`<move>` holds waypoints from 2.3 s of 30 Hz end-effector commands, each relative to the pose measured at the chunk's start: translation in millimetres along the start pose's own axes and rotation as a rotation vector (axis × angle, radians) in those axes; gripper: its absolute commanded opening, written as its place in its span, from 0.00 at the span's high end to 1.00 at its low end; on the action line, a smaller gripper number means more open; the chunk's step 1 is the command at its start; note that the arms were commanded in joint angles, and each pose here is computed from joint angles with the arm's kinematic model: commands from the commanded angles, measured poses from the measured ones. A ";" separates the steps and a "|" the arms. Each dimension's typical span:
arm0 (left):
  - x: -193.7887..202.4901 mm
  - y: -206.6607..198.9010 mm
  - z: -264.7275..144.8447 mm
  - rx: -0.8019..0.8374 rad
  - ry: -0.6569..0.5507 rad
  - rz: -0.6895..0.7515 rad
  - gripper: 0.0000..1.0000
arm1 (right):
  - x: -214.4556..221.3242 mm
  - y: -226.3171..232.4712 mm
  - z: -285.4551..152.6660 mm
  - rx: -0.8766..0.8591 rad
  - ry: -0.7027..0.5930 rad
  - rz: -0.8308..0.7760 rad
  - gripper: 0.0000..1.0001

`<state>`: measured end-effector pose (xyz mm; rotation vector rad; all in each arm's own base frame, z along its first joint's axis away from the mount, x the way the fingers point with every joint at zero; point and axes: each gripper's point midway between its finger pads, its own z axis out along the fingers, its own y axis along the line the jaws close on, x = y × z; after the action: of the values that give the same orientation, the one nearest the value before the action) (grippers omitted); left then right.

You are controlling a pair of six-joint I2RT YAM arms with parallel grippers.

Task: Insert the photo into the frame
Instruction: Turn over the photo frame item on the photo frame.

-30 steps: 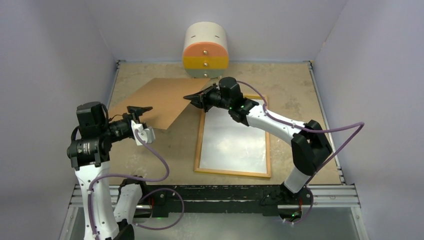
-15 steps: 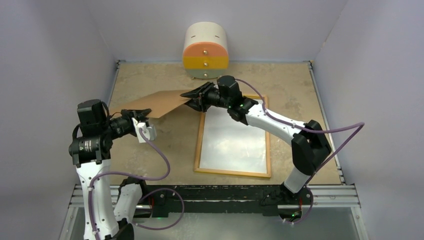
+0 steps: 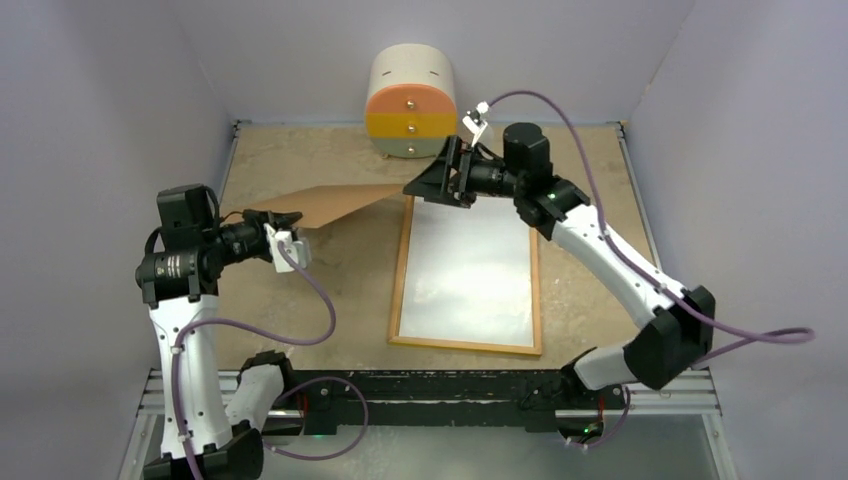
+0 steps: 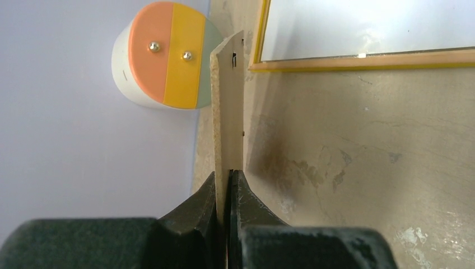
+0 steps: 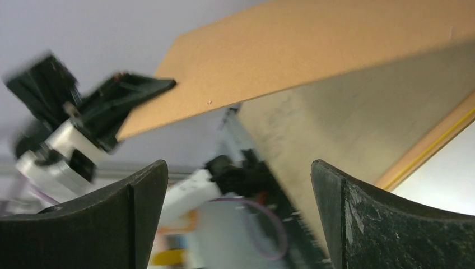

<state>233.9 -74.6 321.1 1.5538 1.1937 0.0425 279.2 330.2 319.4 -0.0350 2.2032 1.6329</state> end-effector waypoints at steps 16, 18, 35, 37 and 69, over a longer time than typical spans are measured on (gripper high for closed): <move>-60.6 30.7 -8.0 0.019 -0.232 0.080 1.00 | 16.1 43.7 3.9 -0.122 -0.040 -1.539 0.06; -62.6 30.9 -8.2 0.021 -0.240 0.079 1.00 | 19.6 38.6 16.3 -0.113 -0.002 -1.578 0.07; -58.7 28.9 -7.7 0.035 -0.222 0.075 1.00 | 7.5 14.5 82.0 -0.103 0.067 -1.658 0.45; -58.3 29.1 -7.7 0.035 -0.220 0.076 1.00 | 7.4 14.2 85.2 -0.106 0.079 -1.659 0.53; 4.9 203.0 -51.7 -0.750 -0.012 -0.617 0.07 | -65.3 27.2 7.8 -0.148 -0.174 -0.512 1.00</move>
<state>333.9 -18.3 490.5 0.6021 1.3448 0.0572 349.6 341.3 337.4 -0.5935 1.7500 1.1427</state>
